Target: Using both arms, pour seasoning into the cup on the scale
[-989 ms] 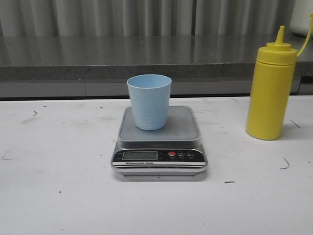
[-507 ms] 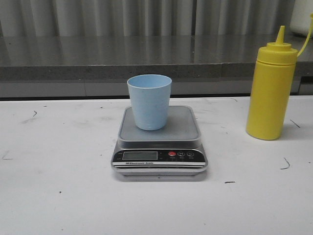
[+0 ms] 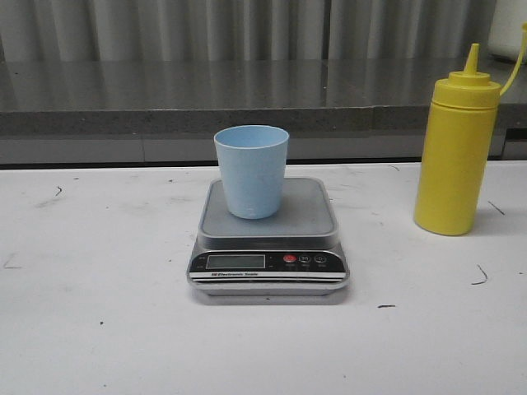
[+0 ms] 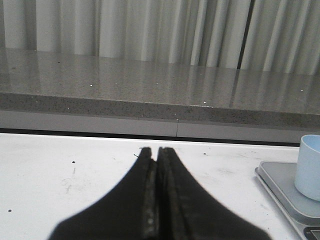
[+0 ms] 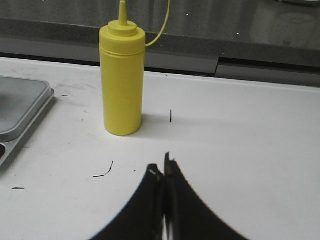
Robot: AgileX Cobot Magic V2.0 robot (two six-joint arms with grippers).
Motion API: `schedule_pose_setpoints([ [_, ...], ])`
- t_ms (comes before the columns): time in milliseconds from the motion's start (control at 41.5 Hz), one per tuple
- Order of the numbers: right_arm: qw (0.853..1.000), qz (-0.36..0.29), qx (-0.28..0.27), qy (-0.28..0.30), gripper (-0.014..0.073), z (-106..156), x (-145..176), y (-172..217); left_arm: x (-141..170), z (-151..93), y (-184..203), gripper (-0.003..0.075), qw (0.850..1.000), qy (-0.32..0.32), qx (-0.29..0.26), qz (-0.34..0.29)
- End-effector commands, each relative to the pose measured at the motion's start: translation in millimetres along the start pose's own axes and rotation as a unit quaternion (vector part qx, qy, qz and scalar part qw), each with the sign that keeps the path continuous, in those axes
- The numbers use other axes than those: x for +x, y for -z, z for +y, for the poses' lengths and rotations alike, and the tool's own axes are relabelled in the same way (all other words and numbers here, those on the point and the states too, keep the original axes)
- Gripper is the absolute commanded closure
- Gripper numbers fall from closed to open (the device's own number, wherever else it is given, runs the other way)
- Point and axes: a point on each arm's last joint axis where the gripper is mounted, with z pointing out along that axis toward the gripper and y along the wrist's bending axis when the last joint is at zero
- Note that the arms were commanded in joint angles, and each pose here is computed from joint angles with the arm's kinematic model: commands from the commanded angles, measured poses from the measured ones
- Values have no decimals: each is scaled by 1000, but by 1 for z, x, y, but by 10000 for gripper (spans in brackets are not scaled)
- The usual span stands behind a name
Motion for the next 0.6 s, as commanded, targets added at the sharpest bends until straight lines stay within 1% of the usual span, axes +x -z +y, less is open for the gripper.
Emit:
schedule_pose_setpoints([
  [0, 997, -74, 8, 9, 664, -1, -2, 0, 0, 0, 1, 740, 999, 3, 3, -36],
  [72, 995, -98, 9, 9, 664, 0, 8, -2, 0, 0, 1, 740, 999, 3, 3, -36],
  [217, 989, -145, 14, 7, 664, 0, 17, -7, 0, 0, 1, 740, 999, 3, 3, -36],
  [362, 988, -156, 14, 7, 664, 0, 15, -6, 0, 0, 1, 740, 999, 3, 3, -36],
  [507, 988, -151, 7, -43, 664, 0, 16, -6, 0, 0, 1, 740, 999, 3, 3, -36],
  [579, 988, -151, 6, -45, 664, 0, 16, -6, 0, 0, 1, 740, 999, 3, 3, -36],
])
